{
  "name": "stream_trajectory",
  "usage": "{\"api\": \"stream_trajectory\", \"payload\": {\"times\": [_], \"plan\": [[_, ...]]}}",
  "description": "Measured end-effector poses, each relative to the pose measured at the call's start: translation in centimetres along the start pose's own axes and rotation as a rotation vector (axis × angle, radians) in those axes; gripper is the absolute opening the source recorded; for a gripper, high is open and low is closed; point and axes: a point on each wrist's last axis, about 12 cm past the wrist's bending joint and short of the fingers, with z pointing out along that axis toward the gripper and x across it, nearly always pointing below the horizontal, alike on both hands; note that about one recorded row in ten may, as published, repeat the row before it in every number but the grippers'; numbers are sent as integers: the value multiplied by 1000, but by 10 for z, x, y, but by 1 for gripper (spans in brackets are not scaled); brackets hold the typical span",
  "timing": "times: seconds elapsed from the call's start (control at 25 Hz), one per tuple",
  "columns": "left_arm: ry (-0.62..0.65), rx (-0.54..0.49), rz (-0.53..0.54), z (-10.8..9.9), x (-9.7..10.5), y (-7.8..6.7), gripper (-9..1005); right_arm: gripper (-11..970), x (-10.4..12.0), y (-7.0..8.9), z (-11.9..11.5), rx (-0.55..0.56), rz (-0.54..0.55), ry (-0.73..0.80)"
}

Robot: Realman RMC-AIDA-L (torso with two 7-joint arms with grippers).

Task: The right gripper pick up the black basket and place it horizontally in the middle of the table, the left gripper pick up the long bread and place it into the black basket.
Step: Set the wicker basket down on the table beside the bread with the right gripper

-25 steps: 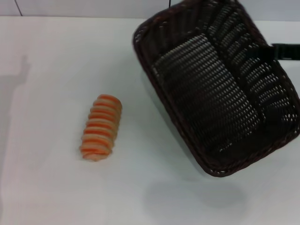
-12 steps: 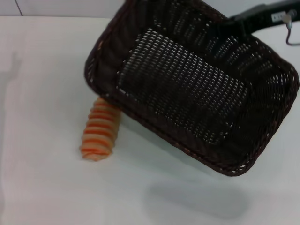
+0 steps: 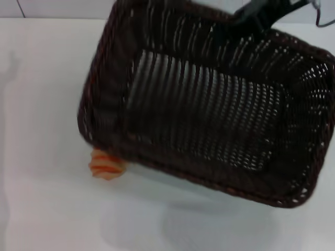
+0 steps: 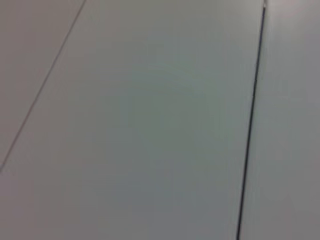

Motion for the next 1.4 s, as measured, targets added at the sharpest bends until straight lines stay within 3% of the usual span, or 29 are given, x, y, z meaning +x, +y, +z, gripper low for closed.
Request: {"api": "stream_trajectory", "payload": {"times": [0.48,1.12,1.4], "plan": [[-55,-55,-6,15,-7,5,865,181,-25,21,32,-36,-125,268],[-46,-61,-18,13,-4,3,865,180,-13,30,75,-50,-213,418],[-37,-61,-18,7,-3,4,865,179,-16,29,81,-51,-242,410]]}}
